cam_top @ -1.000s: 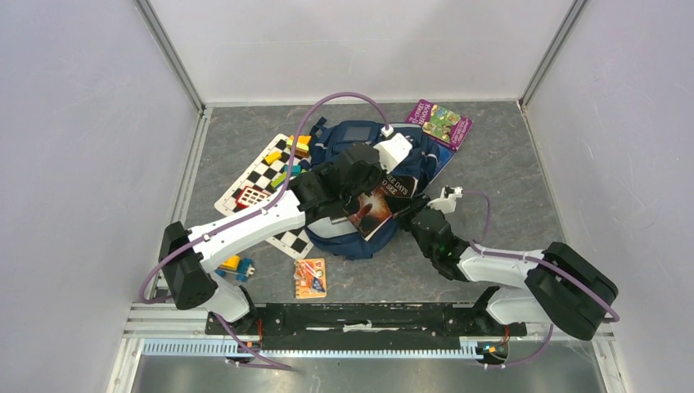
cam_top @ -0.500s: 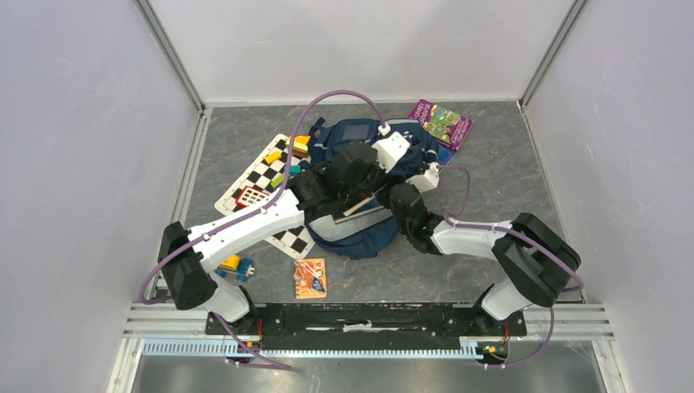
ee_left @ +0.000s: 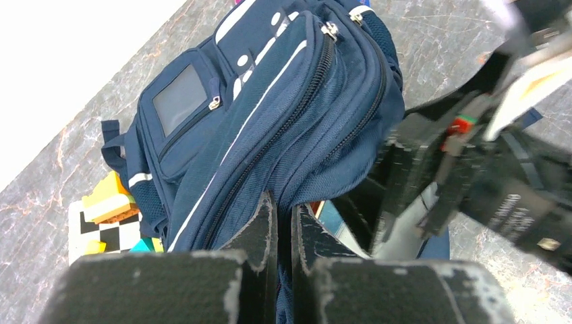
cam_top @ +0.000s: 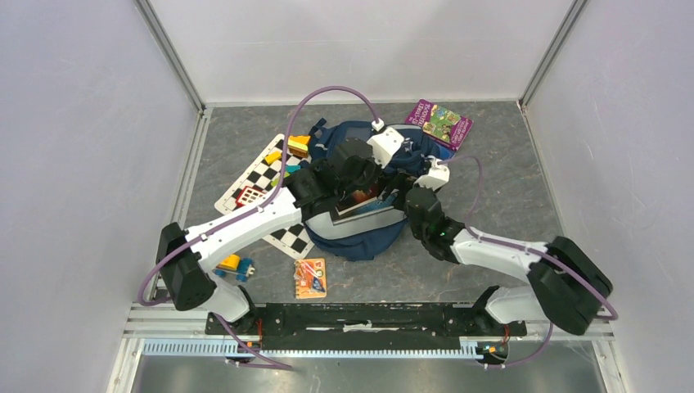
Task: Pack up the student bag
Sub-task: Place the book in the student bag.
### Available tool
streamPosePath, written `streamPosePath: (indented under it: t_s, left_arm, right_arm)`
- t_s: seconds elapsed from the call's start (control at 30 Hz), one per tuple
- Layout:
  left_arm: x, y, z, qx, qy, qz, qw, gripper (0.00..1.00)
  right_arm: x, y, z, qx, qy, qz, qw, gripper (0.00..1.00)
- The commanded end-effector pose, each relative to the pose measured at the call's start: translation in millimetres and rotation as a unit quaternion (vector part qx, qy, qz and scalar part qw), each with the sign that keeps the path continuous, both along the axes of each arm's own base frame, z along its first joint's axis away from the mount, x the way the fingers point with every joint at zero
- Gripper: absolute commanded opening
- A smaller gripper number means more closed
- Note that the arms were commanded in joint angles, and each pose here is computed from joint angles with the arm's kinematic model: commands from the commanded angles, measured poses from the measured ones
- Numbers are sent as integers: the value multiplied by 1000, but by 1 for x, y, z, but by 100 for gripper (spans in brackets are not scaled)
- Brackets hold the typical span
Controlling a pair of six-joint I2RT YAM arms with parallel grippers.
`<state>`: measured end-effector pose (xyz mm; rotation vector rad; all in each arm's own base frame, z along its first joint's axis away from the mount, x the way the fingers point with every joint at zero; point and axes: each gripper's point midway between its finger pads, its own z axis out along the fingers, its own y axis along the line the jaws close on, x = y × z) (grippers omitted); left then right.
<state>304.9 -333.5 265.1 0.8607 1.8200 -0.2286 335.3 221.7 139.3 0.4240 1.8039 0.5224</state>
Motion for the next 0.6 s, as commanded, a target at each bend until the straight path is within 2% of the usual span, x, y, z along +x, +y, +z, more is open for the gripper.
streamPosePath:
  t_s: [0.0, 0.3, 0.4, 0.5, 0.57]
  left_arm:
    - [6, 0, 72, -112, -42, 18, 993, 2]
    - [42, 32, 64, -101, -28, 90, 990, 2]
    - [45, 40, 61, -127, -4, 100, 987, 2]
    - [38, 39, 52, -131, 10, 85, 988, 2]
    - [34, 40, 43, -127, 19, 79, 989, 2]
  right_arm:
    - [-2, -24, 46, -110, -56, 13, 992, 95]
    - [-46, -74, 55, -226, -83, 64, 968, 98]
    - [-44, -107, 57, -254, -56, 36, 965, 98]
    - [-31, -154, 48, -280, 2, -32, 959, 98]
    - [-18, -171, 39, -275, 33, -40, 960, 98]
